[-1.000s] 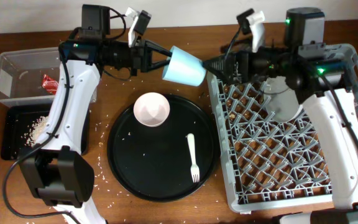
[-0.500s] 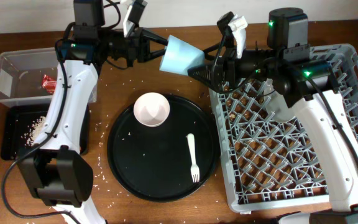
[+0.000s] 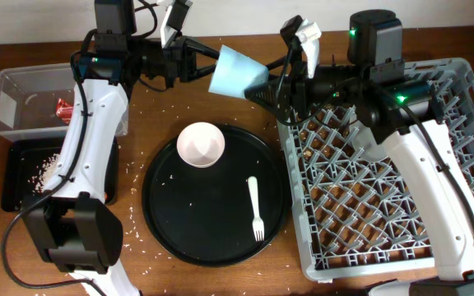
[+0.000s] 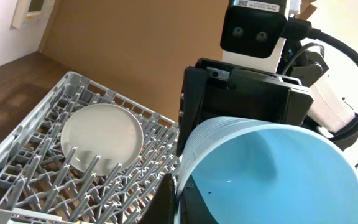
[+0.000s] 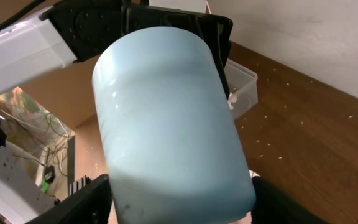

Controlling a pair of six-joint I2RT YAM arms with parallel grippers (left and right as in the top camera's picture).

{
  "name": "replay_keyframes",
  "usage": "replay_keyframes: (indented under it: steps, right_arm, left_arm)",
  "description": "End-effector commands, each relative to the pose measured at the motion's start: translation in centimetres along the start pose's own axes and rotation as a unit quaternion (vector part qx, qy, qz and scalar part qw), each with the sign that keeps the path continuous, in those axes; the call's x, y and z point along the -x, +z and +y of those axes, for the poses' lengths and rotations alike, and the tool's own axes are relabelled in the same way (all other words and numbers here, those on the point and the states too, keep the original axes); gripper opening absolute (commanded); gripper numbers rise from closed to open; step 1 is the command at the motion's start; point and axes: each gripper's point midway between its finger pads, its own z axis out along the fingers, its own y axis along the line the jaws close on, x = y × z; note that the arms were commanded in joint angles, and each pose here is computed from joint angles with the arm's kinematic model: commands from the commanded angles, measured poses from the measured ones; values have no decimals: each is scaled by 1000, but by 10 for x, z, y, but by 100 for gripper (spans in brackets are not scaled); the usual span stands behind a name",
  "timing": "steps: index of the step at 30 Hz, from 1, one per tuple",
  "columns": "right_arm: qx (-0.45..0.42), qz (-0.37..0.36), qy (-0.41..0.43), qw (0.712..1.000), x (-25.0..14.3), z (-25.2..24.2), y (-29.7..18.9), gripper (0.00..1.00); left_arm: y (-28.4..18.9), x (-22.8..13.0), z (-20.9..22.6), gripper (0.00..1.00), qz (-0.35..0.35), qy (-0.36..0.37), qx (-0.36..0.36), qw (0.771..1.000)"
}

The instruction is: Sort waste into correct bins and load items into the dishwasher rack

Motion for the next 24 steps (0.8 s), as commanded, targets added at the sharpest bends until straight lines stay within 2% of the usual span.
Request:
replay_keyframes:
  steps: [1,5,8,24]
  right_arm:
    - [18,-4,-17,1000,5,11,3,64]
    - [23,-3,-24,999,5,15,6,54]
    - [23,-3,-24,999,5,15,6,52]
    - [75,-36,-91,992,25,43,16,53]
  left_arm:
    - [-1,8,-12,0,-1,12,-5,1000]
    - [-1,8,-12,0,-1,13,-5,1000]
    - [-1,8,-12,1,-1,12,-4,1000]
    - [15,4,-17,1,10,8,-20,1000]
